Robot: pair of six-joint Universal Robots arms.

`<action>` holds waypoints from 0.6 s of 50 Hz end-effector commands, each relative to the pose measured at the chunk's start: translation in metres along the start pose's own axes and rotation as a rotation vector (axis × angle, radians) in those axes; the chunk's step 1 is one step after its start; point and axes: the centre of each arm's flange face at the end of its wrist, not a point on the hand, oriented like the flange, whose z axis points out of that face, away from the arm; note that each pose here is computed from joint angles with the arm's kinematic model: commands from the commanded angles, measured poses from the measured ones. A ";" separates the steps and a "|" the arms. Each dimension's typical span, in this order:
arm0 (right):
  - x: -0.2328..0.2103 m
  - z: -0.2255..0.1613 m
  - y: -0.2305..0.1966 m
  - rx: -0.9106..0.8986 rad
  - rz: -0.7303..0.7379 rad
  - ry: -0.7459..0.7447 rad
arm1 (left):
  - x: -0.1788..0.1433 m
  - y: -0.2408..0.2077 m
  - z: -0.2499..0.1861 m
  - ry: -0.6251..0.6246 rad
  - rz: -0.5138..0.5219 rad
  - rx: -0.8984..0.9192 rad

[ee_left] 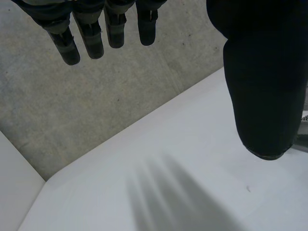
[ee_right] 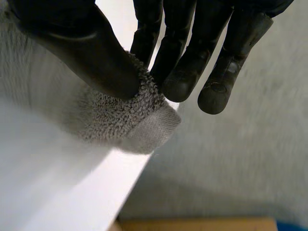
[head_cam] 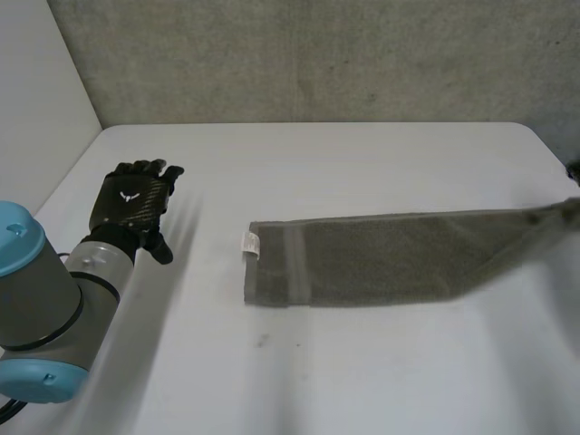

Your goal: Fold the towel.

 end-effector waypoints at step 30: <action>-0.238 -0.180 -0.178 0.564 -0.114 -0.569 | 0.000 0.003 -0.002 0.000 -0.002 -0.011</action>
